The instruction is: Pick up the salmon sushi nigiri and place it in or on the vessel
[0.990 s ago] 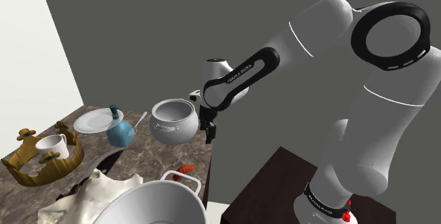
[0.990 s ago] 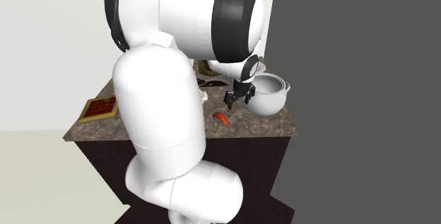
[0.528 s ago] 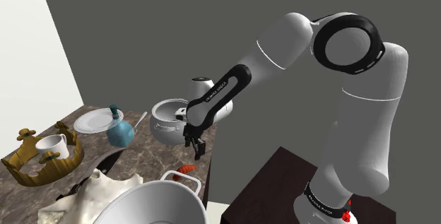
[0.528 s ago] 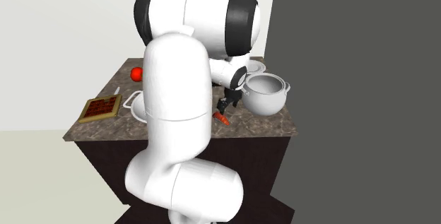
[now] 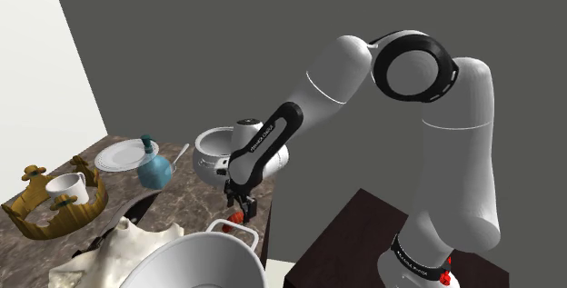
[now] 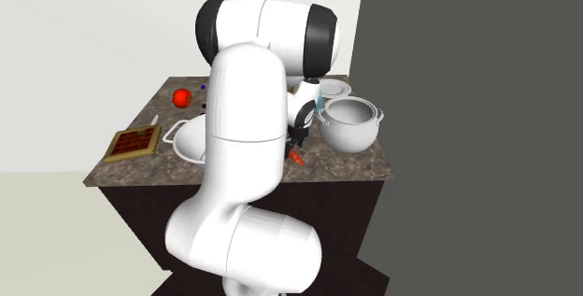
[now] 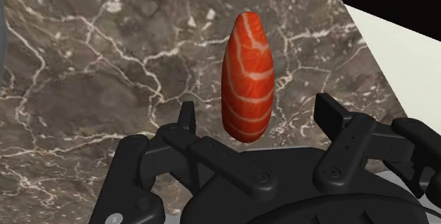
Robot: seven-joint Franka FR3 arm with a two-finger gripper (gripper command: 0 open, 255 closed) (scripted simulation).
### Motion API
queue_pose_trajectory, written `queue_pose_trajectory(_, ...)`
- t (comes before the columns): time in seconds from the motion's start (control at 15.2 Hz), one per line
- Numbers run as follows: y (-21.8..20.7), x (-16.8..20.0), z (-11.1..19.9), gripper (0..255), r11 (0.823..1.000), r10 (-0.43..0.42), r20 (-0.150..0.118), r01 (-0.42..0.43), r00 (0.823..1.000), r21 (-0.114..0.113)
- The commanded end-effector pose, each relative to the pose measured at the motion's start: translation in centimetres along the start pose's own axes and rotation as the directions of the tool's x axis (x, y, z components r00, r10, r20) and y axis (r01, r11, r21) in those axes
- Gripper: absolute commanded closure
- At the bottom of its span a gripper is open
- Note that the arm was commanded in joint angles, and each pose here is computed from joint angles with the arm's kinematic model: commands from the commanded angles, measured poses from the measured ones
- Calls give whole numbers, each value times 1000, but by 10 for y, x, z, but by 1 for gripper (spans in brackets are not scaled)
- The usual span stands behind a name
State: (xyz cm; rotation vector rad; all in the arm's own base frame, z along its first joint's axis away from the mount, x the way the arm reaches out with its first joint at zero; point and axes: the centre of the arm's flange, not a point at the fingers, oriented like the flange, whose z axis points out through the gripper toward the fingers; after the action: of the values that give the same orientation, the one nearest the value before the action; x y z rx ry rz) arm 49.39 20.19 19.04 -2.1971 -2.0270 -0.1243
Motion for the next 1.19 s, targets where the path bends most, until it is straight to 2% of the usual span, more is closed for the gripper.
queue_pose_trajectory(0.0, 0, 1, 11, 0, 1000, -1, 0, 1, 1000, 0)
queue_pose_trajectory(0.13, 0, 1, 25, 0, 1000, -1, 0, 1, 1000, 0)
queue_pose_trajectory(0.66, 0, 1, 25, 0, 1000, -1, 0, 1, 1000, 0)
queue_pose_trajectory(0.73, 0, 1, 25, 255, 1000, -1, 0, 1, 1000, 0)
queue_pose_trajectory(1.12, 0, 1, 25, 255, 1000, -1, 0, 1, 1000, 0)
